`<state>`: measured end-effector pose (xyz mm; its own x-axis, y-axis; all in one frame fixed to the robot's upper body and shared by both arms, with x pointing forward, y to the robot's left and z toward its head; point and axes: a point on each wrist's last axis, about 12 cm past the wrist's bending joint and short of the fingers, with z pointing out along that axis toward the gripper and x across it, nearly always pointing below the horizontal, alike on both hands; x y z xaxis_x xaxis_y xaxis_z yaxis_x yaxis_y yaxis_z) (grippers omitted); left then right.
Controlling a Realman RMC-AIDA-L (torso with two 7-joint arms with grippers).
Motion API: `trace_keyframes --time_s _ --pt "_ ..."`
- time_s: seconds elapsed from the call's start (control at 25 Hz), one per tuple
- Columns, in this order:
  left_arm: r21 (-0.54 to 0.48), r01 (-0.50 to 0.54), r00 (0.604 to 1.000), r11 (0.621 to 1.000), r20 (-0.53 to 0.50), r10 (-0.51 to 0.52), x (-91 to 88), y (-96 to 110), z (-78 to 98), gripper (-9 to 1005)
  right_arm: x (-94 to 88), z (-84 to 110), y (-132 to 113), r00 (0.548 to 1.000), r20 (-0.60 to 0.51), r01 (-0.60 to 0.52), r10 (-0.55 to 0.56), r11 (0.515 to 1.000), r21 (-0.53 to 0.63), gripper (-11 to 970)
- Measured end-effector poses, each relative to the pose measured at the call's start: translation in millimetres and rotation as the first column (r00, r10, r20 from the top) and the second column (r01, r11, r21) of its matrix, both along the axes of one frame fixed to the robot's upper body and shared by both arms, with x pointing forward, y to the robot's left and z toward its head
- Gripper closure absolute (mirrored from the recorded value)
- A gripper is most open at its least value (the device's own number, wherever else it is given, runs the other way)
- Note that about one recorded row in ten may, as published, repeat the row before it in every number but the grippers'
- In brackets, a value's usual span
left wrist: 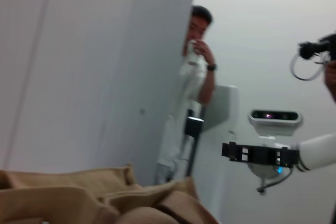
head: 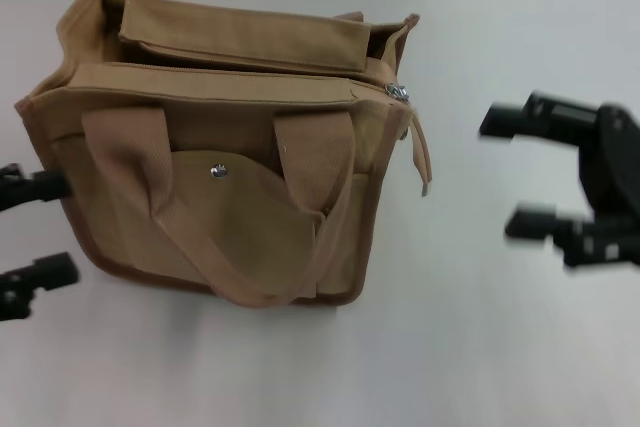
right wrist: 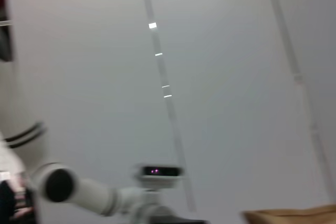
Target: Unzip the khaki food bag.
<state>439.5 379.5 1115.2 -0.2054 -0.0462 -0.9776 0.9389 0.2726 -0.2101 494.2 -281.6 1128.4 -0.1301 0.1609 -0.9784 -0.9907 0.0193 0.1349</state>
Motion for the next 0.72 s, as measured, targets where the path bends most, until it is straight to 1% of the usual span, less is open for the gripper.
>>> trace_keyframes --time_s 0.04,0.08,0.24,0.36,0.72 --pt "0.000 0.016 1.000 1.000 -0.001 -0.016 2.4 -3 0.0 167 -2.2 0.0 3 1.000 0.003 -0.027 0.027 1.000 -0.002 269" --pt "-0.001 0.030 1.000 1.000 -0.002 -0.030 4.6 -7 -0.2 150 -4.4 0.0 6 0.998 0.005 -0.058 0.058 0.998 -0.008 239" --pt "0.000 0.077 0.997 0.997 -0.005 -0.077 12.4 -17 0.1 150 -9.2 -1.0 17 0.987 0.006 -0.161 0.162 0.986 -0.045 119" --pt "0.003 0.095 0.995 0.996 -0.013 -0.095 15.7 -21 0.5 150 -9.7 -2.1 21 0.984 0.003 -0.180 0.180 0.982 -0.053 120" --pt "0.001 0.099 0.995 0.995 -0.022 -0.099 16.8 -22 0.6 150 -8.4 -1.5 23 0.983 0.009 -0.182 0.183 0.982 -0.058 119"
